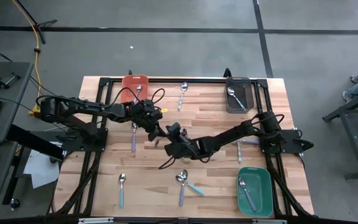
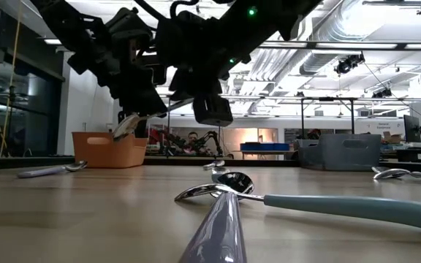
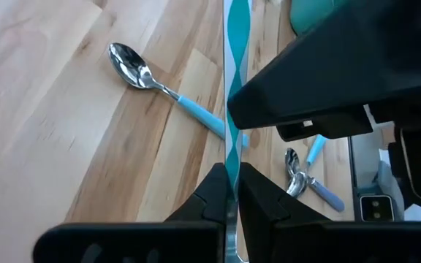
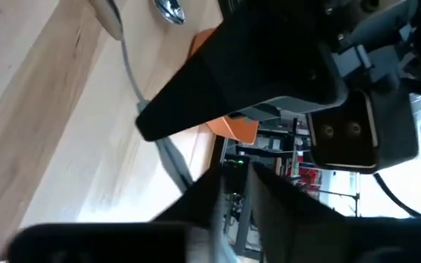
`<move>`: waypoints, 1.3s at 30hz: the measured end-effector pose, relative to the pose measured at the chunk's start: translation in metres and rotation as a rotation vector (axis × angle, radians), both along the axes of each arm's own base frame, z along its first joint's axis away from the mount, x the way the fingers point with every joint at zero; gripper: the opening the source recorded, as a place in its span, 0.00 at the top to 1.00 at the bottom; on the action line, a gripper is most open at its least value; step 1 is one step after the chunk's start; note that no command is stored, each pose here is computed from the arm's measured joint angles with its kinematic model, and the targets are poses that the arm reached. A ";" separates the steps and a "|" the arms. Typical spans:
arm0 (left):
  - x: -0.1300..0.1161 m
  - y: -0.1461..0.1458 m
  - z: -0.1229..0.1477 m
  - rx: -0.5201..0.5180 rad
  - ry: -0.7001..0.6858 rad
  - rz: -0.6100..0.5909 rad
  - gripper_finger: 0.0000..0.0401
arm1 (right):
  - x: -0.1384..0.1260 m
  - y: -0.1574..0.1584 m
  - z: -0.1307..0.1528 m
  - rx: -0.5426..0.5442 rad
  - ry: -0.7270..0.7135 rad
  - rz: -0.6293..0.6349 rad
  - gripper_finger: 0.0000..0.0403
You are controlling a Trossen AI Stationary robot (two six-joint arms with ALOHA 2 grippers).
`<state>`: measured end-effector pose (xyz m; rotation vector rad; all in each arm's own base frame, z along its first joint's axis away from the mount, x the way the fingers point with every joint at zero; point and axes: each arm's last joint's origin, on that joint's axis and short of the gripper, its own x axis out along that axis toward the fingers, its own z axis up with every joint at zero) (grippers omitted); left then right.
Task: Sort silverware by color (type)
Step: Put the white patterned spoon into the black bin
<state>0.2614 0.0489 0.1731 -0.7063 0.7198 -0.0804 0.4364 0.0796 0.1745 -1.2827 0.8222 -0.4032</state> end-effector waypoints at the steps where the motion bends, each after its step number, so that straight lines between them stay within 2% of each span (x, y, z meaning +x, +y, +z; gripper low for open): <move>1: 0.000 0.000 0.000 0.005 -0.004 -0.001 0.98 | 0.000 0.000 0.000 0.006 0.000 -0.003 0.91; 3: 0.000 0.001 0.000 0.011 -0.008 -0.004 0.98 | -0.001 -0.001 -0.002 0.014 0.004 -0.007 0.98; 8: 0.000 0.001 0.000 0.047 -0.016 -0.019 0.97 | -0.002 -0.004 -0.003 0.065 -0.023 -0.034 0.98; 15: 0.000 0.001 0.001 0.135 -0.045 -0.058 0.84 | -0.006 -0.007 -0.008 0.165 -0.033 -0.068 1.00; 20: 0.000 0.002 0.004 0.224 -0.073 -0.079 0.75 | -0.013 -0.017 -0.009 0.282 -0.062 -0.155 1.00; 24: -0.003 0.002 0.012 0.369 -0.102 -0.067 0.71 | -0.017 -0.025 -0.013 0.374 -0.059 -0.210 1.00; 27: -0.007 -0.001 0.021 0.464 -0.138 -0.066 0.70 | -0.019 -0.031 -0.018 0.505 -0.052 -0.233 1.00; 32: -0.028 -0.016 0.018 0.525 -0.232 -0.063 0.73 | -0.015 -0.041 -0.023 0.868 -0.055 -0.225 0.98; 37: -0.057 -0.033 0.009 0.550 -0.369 -0.082 0.78 | -0.004 -0.061 -0.018 0.943 -0.126 -0.145 0.86; 39: -0.067 -0.039 0.006 0.567 -0.421 -0.099 0.79 | 0.002 -0.069 -0.014 1.023 -0.162 -0.075 0.80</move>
